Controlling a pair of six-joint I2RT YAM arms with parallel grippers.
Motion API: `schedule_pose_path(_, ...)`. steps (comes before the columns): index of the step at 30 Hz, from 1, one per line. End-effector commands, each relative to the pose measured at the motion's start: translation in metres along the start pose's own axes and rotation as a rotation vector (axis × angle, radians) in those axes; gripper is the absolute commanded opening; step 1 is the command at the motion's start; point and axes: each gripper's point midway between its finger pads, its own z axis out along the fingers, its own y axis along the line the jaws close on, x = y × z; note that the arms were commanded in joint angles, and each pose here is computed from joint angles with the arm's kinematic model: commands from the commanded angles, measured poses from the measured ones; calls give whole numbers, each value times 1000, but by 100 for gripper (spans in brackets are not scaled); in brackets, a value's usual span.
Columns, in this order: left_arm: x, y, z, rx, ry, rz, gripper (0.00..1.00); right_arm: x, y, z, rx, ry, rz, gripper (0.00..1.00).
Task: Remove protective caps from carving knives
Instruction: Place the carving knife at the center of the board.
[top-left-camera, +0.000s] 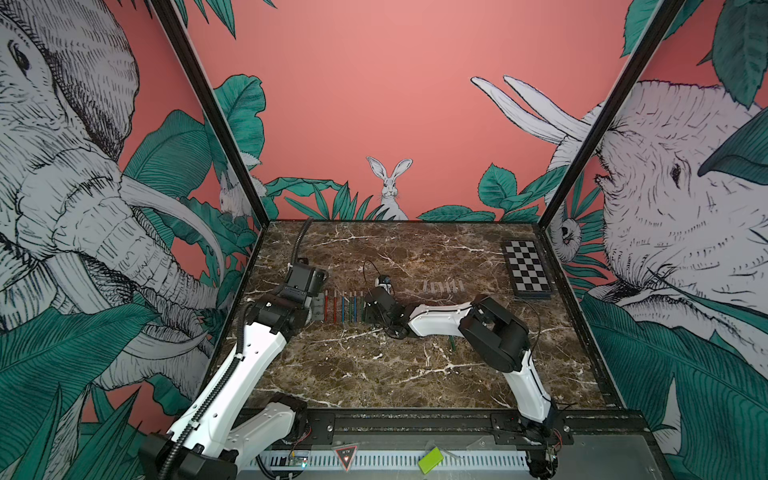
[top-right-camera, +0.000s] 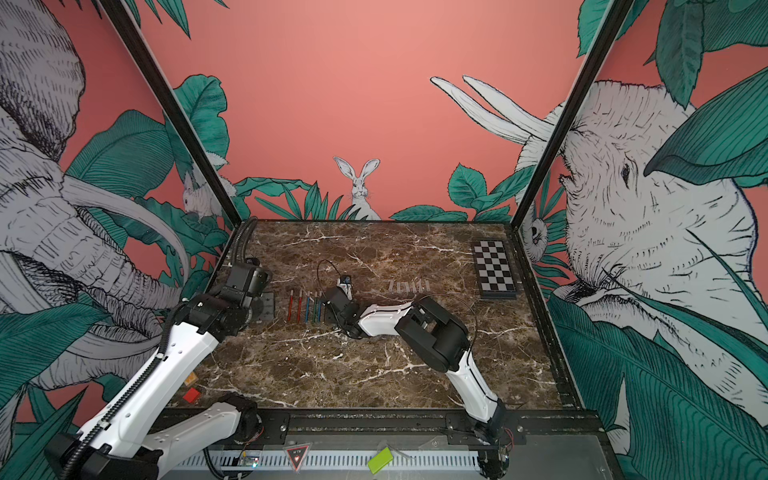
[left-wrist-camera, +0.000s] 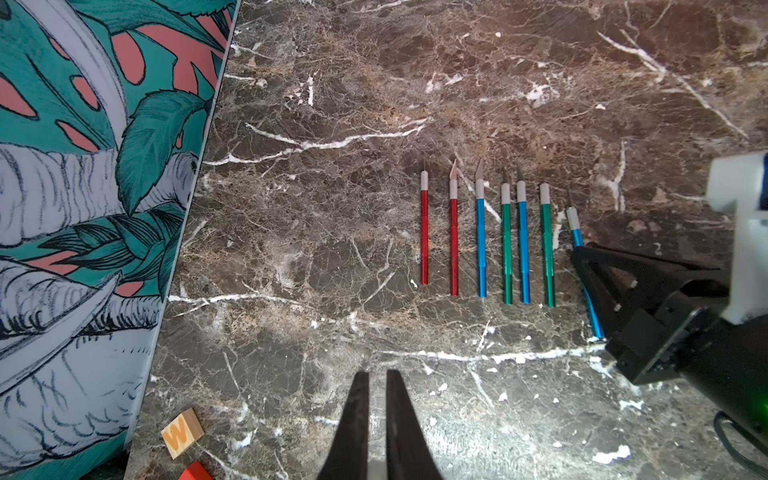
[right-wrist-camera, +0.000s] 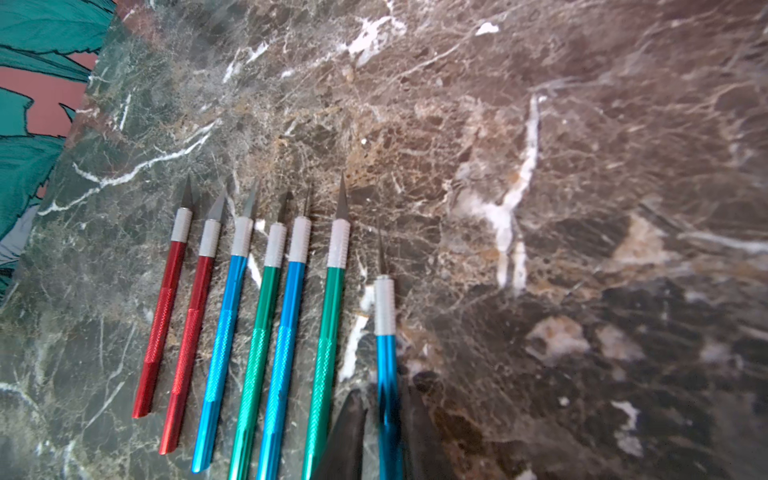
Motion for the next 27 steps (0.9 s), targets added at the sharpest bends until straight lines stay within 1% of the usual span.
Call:
schedule_pose_path(1,5,5,-1,-19,-3,8,0,23,-28,10,84,52,-12,20)
schedule_pose_path(3,5,6,-1,-20,-3,8,0,24,-29,9,90,54,-15,19)
schedule_pose_path(7,5,6,-1,-22,-3,8,0,25,-34,7,105,59,-15,13)
schedule_pose_path(13,4,6,-1,-22,-5,7,0,32,-35,11,106,87,-17,11)
schedule_pose_path(18,5,7,-1,-25,-5,8,0,31,-34,14,106,85,-8,0)
schedule_pose_path(27,4,7,-1,-27,-6,7,0,33,-35,24,116,105,1,0)
